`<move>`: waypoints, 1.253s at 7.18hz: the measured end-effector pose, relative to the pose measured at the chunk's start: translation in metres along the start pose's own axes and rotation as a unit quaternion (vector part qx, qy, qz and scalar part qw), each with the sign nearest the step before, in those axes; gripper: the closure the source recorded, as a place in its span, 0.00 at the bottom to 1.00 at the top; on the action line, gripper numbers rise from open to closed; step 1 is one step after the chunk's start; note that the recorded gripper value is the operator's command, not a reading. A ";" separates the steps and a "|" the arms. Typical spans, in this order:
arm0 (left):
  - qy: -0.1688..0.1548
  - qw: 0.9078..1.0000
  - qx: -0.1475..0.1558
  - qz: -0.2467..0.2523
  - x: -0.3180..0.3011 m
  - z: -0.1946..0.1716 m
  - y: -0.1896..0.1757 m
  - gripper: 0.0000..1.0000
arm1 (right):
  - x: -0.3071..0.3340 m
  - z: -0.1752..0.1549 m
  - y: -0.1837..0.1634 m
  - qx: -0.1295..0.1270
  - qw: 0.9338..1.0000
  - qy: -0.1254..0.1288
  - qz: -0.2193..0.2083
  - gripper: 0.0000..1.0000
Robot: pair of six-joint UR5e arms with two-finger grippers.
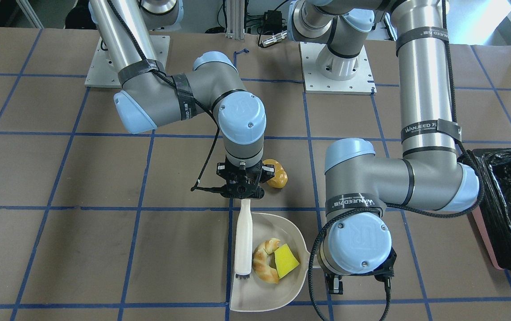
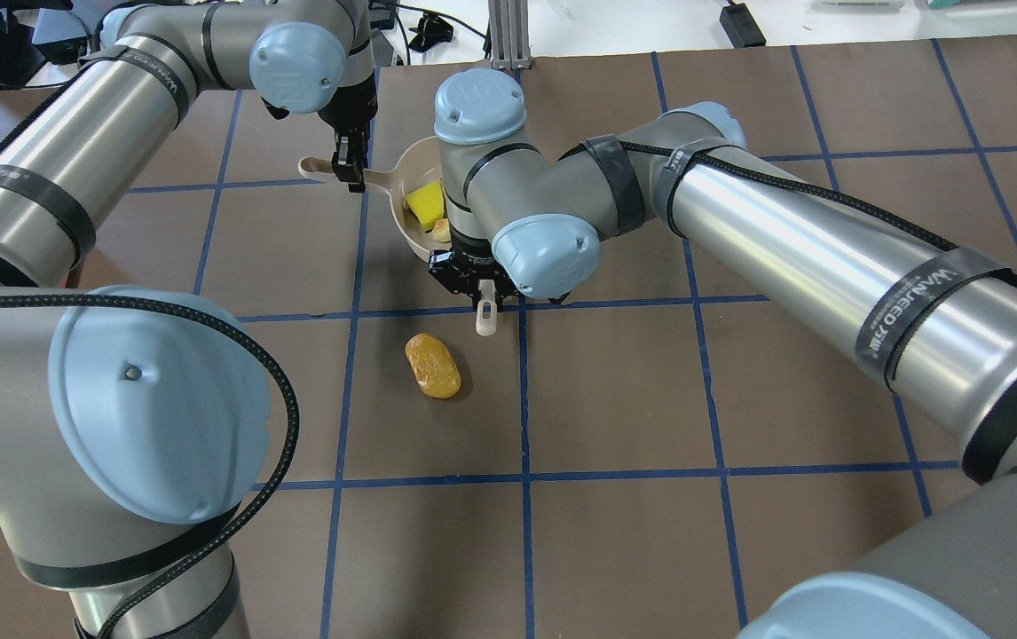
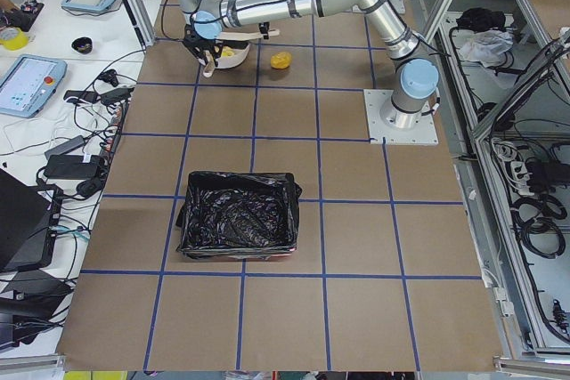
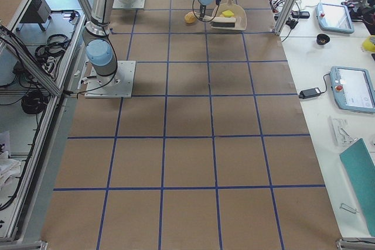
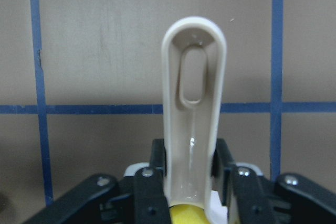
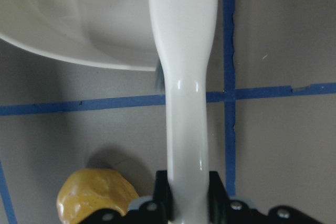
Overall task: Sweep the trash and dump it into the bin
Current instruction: 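Pull the dustpan nearer with the left gripper while the right brings the brush over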
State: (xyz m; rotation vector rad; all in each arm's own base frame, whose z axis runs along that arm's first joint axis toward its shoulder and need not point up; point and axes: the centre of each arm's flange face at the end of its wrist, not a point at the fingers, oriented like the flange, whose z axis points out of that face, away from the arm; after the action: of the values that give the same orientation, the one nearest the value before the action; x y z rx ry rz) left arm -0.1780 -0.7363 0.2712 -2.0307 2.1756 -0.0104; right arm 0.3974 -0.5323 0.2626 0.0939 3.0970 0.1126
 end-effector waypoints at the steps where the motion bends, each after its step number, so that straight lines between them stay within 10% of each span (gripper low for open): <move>1: 0.005 1.000 -0.017 0.011 -0.003 -0.010 -0.012 1.00 | 0.008 -0.006 -0.003 0.005 1.000 0.013 -0.005 0.82; 4: 0.004 0.999 -0.035 0.019 -0.015 -0.016 -0.064 1.00 | 0.033 -0.029 0.004 -0.007 0.998 0.060 -0.009 0.83; 9: -0.008 0.997 -0.055 0.056 -0.087 -0.039 -0.178 1.00 | 0.048 -0.010 0.060 -0.063 0.996 0.064 0.006 0.85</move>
State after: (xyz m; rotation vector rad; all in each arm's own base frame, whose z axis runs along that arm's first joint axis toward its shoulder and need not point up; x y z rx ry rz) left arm -0.0009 -0.6679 0.3404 -1.9514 2.3254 0.1421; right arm 0.3527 -0.4706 0.2755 0.1065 3.2077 0.3272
